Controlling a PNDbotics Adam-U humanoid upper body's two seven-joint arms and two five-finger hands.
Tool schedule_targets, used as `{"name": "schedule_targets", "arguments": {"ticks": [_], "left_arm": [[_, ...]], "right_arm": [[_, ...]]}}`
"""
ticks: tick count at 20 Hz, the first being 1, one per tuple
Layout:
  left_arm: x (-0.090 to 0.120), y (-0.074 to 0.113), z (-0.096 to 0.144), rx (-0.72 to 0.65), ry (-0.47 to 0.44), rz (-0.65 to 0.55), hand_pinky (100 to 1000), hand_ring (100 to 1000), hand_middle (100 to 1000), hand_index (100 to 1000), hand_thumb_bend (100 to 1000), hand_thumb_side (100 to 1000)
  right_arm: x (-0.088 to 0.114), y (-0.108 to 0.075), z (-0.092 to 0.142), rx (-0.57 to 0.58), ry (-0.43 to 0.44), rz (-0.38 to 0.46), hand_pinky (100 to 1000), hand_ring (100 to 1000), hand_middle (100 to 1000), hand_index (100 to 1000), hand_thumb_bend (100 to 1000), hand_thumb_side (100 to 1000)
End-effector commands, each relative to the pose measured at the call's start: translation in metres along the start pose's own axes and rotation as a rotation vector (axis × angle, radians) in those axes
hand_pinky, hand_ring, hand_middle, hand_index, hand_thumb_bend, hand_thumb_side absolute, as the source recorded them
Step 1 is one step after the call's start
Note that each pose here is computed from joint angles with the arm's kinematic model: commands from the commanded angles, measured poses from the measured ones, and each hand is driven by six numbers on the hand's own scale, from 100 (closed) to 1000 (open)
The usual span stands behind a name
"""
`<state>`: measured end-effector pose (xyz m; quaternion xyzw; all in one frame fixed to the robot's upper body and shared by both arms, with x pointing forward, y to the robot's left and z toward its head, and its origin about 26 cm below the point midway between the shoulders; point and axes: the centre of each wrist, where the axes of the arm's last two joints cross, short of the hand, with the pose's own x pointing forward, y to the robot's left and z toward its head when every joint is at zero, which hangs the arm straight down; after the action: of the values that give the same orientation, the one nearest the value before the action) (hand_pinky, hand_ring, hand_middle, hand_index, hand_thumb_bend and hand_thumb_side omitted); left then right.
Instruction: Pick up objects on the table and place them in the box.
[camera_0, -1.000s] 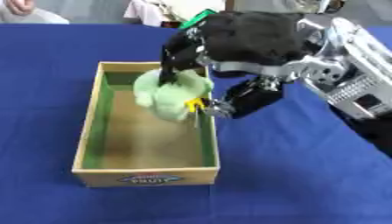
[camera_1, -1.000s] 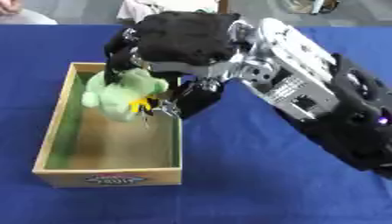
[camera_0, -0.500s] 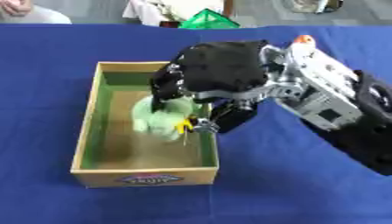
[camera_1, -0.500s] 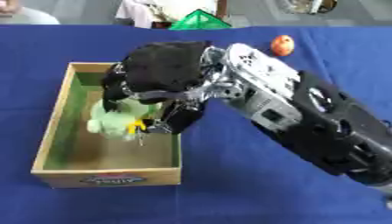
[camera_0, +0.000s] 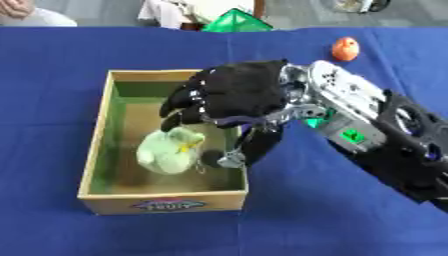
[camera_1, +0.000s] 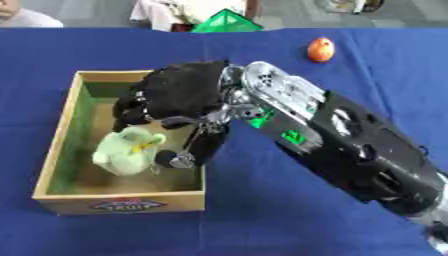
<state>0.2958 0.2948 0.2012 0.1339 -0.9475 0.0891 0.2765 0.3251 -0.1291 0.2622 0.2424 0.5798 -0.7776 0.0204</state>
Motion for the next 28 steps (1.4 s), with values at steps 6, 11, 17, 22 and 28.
{"name": "schedule_targets", "arguments": {"ticks": [6,11,17,22,28], "left_arm": [[0.005,0.000,-0.005,-0.010,-0.026,0.003,751,837,724,768,268,782],[0.005,0.001,-0.005,-0.008,-0.026,-0.001,751,837,723,768,267,781],[0.005,0.003,-0.005,-0.005,-0.027,-0.010,751,837,723,766,267,782],[0.005,0.004,-0.005,-0.004,-0.030,-0.017,751,837,723,762,265,783],[0.006,0.005,-0.006,-0.003,-0.038,-0.025,751,837,723,761,263,783]], "right_arm": [[-0.003,-0.025,0.020,-0.114,0.052,0.086,817,906,881,913,307,373],[-0.007,-0.035,0.038,-0.203,0.124,0.081,806,887,860,907,266,376],[-0.031,-0.027,0.078,-0.241,0.298,-0.015,807,865,842,913,208,396],[-0.058,-0.016,0.114,-0.244,0.493,-0.061,804,865,843,909,203,394],[-0.089,0.009,0.148,-0.207,0.724,-0.077,808,869,845,912,199,409]]}}
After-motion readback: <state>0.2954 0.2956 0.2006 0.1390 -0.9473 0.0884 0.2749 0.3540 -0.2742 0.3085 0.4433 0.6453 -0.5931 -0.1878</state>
